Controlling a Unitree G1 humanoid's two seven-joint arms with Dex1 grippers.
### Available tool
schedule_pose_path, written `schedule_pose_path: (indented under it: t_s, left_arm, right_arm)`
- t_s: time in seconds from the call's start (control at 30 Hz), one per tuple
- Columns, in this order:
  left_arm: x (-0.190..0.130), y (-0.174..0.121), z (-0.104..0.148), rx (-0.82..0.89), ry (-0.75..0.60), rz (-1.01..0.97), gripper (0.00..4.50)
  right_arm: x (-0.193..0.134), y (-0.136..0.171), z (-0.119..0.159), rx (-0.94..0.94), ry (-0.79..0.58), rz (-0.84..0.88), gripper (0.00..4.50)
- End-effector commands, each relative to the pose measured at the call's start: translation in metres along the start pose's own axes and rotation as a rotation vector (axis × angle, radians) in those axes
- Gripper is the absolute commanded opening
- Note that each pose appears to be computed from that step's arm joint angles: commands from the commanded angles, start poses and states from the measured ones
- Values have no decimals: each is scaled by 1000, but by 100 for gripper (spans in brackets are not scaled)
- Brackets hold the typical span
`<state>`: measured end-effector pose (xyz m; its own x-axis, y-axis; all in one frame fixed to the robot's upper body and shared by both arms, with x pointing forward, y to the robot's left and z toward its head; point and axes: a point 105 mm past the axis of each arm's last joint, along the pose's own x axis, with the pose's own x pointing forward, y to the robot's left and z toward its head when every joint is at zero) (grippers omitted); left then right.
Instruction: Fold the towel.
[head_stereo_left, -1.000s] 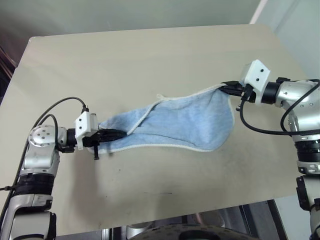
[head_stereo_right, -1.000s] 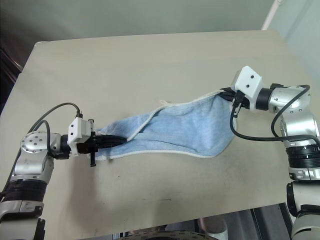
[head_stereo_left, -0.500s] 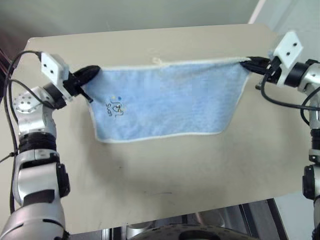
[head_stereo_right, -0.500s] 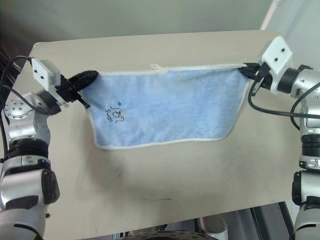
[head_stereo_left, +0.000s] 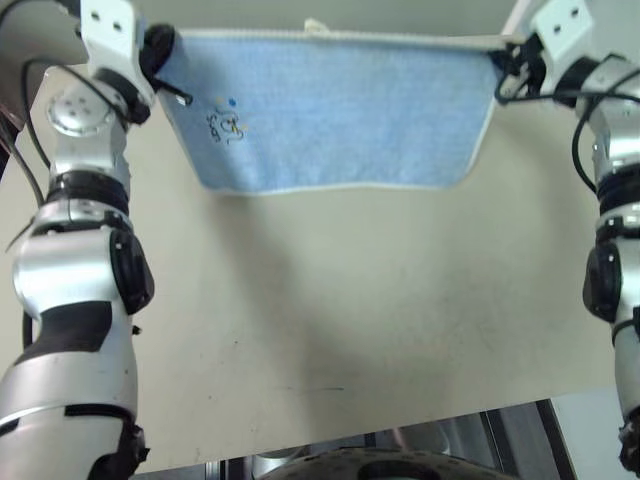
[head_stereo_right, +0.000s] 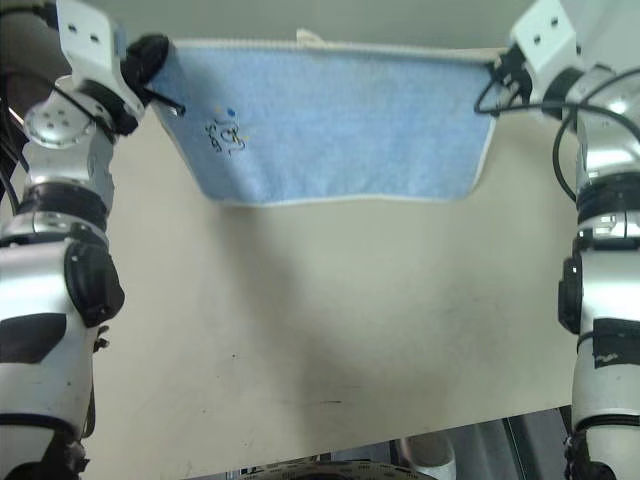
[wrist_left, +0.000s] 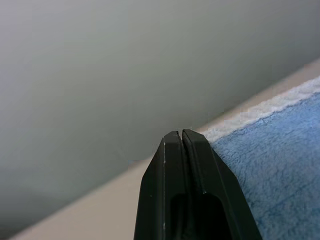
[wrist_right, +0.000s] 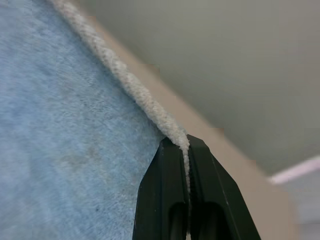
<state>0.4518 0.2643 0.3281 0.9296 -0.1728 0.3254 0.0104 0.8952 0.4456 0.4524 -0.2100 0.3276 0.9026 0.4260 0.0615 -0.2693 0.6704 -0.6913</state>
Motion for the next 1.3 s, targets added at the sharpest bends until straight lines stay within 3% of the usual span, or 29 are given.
schedule_pose_path:
  t_s: [0.03,0.1,0.33,0.5,0.63,0.83,1.03,1.3]
  left_arm:
    - [-11,49,19,9,-41,184,4]
    - [-14,53,21,24,-47,184,4]
    - [-31,38,-8,11,-9,-36,4]
    - [-74,9,-55,-131,29,-343,4]
    - [-98,-4,-68,-203,35,-519,4]
    - [-139,-5,-86,-253,153,-714,4]
    - [-183,-3,-97,-286,375,-889,4]
    - [-228,-15,-92,-319,624,-1029,4]
  right_arm:
    - [-17,-39,6,-40,-19,-160,0]
    - [-22,-43,8,-46,-42,-165,0]
    - [-44,-25,-17,-29,-50,-22,0]
    - [-83,15,-45,29,-15,141,0]
    - [-110,34,-49,66,41,209,0]
    - [-152,78,-49,130,132,390,0]
    - [-196,129,-62,158,237,635,0]
    - [-222,148,-88,120,363,727,0]
